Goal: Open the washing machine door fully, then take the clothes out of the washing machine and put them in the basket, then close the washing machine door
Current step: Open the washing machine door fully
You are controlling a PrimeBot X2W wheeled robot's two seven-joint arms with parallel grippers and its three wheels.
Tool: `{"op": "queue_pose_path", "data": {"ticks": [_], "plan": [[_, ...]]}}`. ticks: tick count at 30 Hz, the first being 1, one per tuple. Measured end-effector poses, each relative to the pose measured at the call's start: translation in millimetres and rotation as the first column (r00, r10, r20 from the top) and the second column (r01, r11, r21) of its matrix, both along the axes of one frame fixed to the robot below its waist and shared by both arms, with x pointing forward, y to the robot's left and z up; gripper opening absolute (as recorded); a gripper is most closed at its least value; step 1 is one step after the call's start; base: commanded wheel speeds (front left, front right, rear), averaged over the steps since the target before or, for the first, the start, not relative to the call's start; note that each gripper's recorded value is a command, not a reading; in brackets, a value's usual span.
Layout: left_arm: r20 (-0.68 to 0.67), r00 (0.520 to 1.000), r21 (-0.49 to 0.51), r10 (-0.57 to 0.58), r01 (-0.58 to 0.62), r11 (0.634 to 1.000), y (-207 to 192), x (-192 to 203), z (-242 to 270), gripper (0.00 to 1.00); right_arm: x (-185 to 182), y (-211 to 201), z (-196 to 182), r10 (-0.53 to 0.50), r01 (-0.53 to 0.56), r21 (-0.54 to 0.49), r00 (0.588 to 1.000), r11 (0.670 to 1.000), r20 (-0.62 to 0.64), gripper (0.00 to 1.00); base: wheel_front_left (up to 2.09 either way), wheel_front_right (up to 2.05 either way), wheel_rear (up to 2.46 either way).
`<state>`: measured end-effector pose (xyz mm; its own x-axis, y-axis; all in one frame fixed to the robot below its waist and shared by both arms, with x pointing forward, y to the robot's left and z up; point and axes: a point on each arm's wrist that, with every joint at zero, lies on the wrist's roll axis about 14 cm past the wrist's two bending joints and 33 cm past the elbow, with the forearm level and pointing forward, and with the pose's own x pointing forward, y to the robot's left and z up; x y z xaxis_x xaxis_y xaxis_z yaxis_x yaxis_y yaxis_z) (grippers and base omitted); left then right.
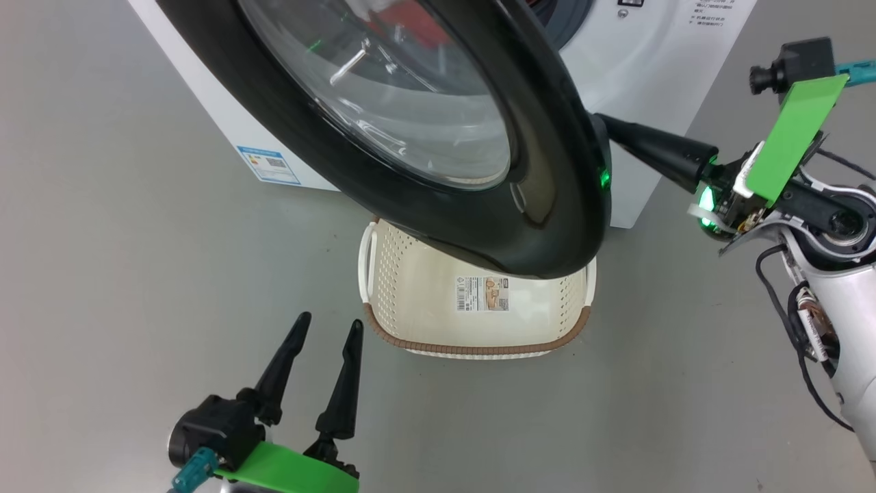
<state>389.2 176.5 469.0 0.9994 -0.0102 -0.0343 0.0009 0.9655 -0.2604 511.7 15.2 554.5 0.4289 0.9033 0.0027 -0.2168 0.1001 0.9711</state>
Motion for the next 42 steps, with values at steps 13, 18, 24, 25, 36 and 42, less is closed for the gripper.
{"op": "queue_pose_path", "data": {"ticks": [13, 18, 24, 25, 36, 42], "plan": [[0.002, 1.0, -0.001, 0.007, -0.007, 1.0, 2.4, -0.4, 0.9, 1.0, -12.9, 12.8, -3.2, 0.043, -0.043, -0.001, 0.999, 0.999, 0.011, 0.0, 0.0, 0.0, 0.0], [0.004, 1.0, -0.001, 0.008, -0.008, 1.0, 2.7, 0.0, 1.2, 1.0, -7.7, 9.8, -2.7, 0.002, -0.002, -0.007, 1.0, 1.0, 0.023, 0.25, 0.0, 0.0, 0.0], [0.014, 1.0, -0.002, 0.012, -0.012, 1.0, 4.1, 0.1, 4.4, 1.0, -8.4, -0.9, -12.6, -0.062, 0.062, -0.018, 0.998, 0.998, 0.009, 1.0, 0.0, 0.0, 0.0], [0.016, 1.0, -0.002, 0.014, -0.014, 1.0, 4.8, 0.0, 5.2, 1.0, -9.3, -3.0, -15.5, -0.074, 0.074, -0.023, 0.997, 0.997, 0.003, 1.0, 0.0, 0.0, 0.0], [0.008, 1.0, -0.012, 0.018, -0.018, 1.0, 6.3, -7.9, 2.4, 1.0, -24.0, -39.0, -44.8, -0.231, 0.228, -0.043, 0.97, 0.973, -0.076, 1.0, 0.0, 0.0, 0.0], [0.015, 1.0, -0.014, 0.008, -0.008, 1.0, 4.4, -7.3, 3.9, 1.0, -37.4, -57.4, -64.4, -0.299, 0.292, -0.072, 0.947, 0.954, -0.122, 1.0, 0.0, 0.0, 0.0]]}}
